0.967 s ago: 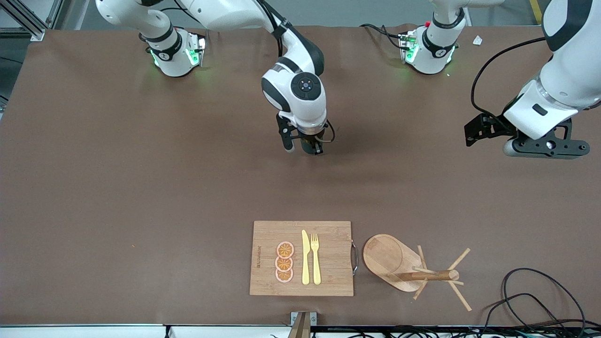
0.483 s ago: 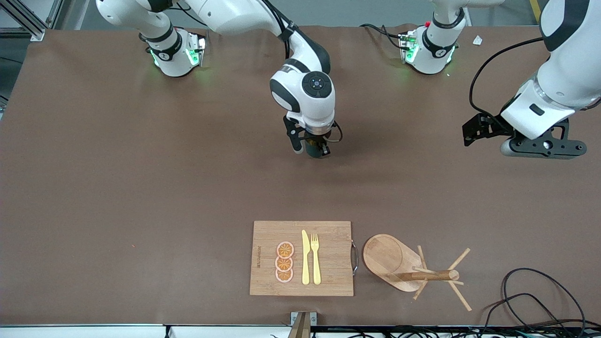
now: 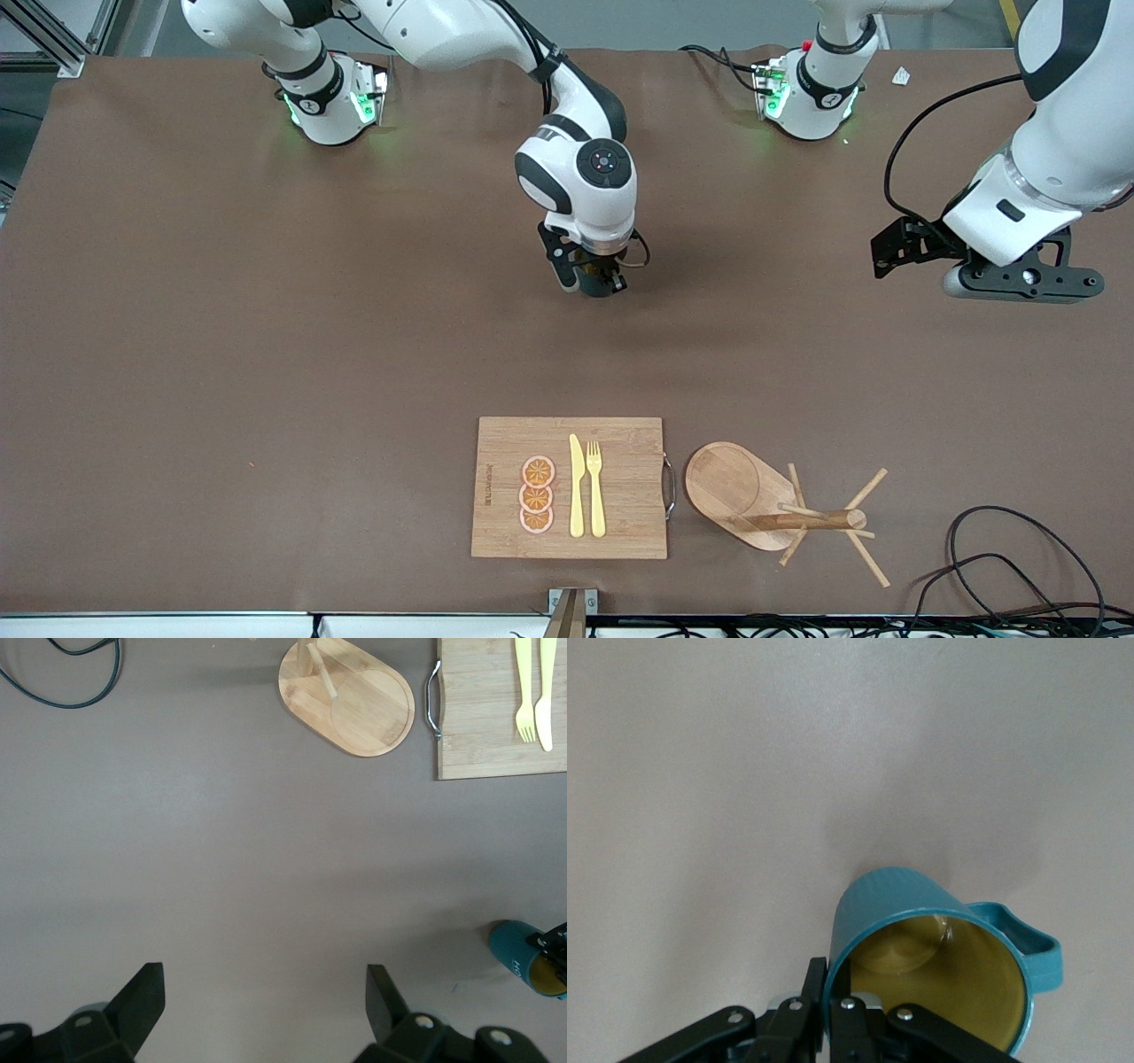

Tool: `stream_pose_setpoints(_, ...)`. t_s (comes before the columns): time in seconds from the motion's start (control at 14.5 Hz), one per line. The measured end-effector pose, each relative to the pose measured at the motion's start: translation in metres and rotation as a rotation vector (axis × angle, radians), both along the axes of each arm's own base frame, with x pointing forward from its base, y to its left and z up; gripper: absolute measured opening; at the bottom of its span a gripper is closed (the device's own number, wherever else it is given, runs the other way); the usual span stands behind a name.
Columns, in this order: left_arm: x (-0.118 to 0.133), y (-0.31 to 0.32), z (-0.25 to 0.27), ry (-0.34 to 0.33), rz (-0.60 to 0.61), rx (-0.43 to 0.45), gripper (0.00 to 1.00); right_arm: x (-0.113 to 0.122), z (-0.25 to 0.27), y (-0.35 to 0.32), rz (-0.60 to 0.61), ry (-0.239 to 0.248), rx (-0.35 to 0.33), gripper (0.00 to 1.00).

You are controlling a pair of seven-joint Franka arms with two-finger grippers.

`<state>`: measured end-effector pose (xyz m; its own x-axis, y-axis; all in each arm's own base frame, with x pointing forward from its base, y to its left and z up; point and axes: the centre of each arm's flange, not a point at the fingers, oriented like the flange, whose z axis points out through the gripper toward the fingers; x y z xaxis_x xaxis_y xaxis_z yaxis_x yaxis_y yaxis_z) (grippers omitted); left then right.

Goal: Pass cup and hang on rack
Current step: 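Lower the teal mug onto the table with the right gripper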

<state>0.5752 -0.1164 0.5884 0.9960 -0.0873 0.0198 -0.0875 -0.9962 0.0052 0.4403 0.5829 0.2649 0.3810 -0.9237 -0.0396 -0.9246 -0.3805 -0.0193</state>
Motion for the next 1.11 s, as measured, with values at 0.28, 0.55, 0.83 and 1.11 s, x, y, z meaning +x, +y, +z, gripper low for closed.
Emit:
stream_pose_setpoints(0.28,0.001,0.003,0.001,-0.003,0.005,0.0,1.0,0.0,0.0,0.0,0.004,-0.004,-0.001,0.33)
stream_pose_setpoints(0.55,0.002,0.007,0.003,-0.007,0.014,-0.001,1.0,0.003,0.005,0.001,0.007,-0.014,0.003,0.72)
stream_pose_setpoints(0.83,0.003,0.01,0.015,-0.038,0.011,0.029,1.0,0.024,0.04,-0.006,0.033,-0.054,0.023,1.0)
stream_pose_setpoints(1.11,0.004,0.007,0.032,-0.073,0.005,0.031,1.0,0.067,0.119,-0.067,0.165,-0.029,-0.012,1.0)
